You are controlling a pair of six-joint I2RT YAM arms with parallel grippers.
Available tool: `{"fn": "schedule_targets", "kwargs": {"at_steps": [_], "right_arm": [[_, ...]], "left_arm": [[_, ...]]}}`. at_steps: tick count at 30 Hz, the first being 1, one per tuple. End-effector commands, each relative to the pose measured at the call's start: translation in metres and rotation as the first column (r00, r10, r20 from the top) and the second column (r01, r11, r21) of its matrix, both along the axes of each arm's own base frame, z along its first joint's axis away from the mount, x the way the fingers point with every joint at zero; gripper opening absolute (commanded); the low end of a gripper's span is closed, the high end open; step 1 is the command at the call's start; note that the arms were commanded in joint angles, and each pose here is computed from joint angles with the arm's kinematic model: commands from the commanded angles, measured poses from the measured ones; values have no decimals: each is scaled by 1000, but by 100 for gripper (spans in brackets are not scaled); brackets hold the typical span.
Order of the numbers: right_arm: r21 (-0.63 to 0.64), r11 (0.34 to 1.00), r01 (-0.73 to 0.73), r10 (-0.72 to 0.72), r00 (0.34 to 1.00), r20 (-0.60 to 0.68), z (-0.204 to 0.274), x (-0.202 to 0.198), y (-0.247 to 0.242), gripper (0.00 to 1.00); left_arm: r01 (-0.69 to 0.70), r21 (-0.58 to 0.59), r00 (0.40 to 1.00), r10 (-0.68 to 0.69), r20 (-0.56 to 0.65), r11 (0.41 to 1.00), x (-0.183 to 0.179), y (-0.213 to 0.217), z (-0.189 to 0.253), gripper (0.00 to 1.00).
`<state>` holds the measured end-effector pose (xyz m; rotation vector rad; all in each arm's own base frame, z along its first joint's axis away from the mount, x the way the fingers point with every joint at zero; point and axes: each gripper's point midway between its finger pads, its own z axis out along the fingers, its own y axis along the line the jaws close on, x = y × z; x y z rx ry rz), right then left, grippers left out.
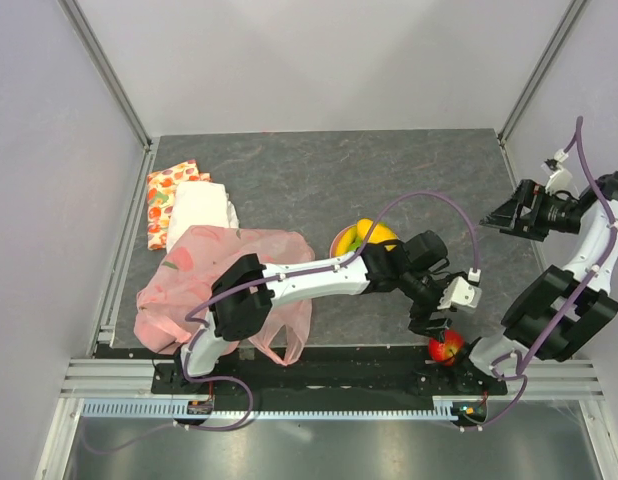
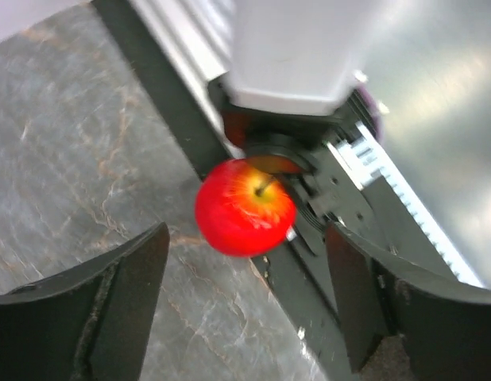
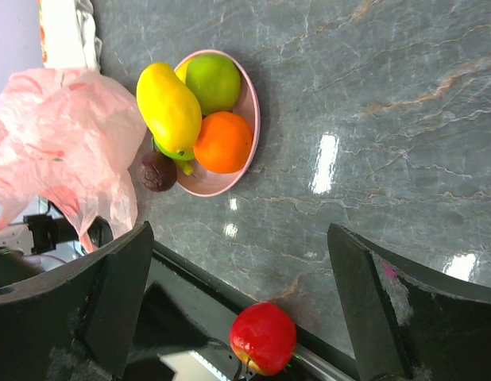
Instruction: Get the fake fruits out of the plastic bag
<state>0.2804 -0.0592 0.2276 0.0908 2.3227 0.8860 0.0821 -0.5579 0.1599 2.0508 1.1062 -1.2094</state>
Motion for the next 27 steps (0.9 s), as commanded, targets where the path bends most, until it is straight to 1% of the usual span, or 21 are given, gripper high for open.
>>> {"fn": "schedule_targets", "kwargs": {"at_steps": [1, 2, 5, 8, 10, 13, 16, 19, 24, 25, 26, 27], "right_arm": [[75, 997, 30, -32, 999, 28, 19, -4, -2, 98], [92, 995, 39, -41, 999, 27, 20, -3, -4, 98], [112, 992, 53, -56, 998, 26, 21, 3, -14, 98], [118, 992, 56, -60, 998, 36, 23, 7, -19, 98], [121, 991, 49, -55, 998, 40, 23, 7, -17, 98], [127, 991, 47, -51, 998, 33, 18, 4, -16, 98], [134, 990, 46, -51, 998, 29, 17, 3, -14, 98], [136, 990, 42, -47, 998, 30, 16, 4, -14, 98], [147, 988, 48, -51, 998, 22, 15, 5, -15, 98], [146, 988, 46, -51, 998, 25, 16, 5, -15, 98], [147, 988, 46, -50, 998, 26, 16, 5, -15, 98], [146, 988, 46, -50, 998, 27, 17, 6, -16, 98]], "left_arm": [[-324, -8, 930, 318, -185, 946, 27, -31, 6, 81], [-376, 28, 907, 375, -192, 926, 33, -31, -6, 79], [-433, 115, 857, 448, -256, 894, 33, -33, -22, 78], [-459, 160, 828, 486, -279, 874, 32, -37, -27, 79], [-463, 226, 800, 514, -309, 857, 28, -38, -40, 79], [-447, 273, 781, 520, -344, 852, 20, -39, -47, 79], [-439, 303, 788, 524, -322, 846, 8, -35, -63, 79], [-422, 323, 786, 519, -334, 847, 1, -35, -68, 79], [-402, 336, 804, 504, -317, 852, -5, -35, -75, 71], [-396, 337, 807, 499, -315, 854, -6, -34, -76, 69], [-389, 335, 811, 491, -317, 858, -7, -34, -74, 65], [-381, 345, 818, 487, -306, 858, -8, -31, -77, 63]]}}
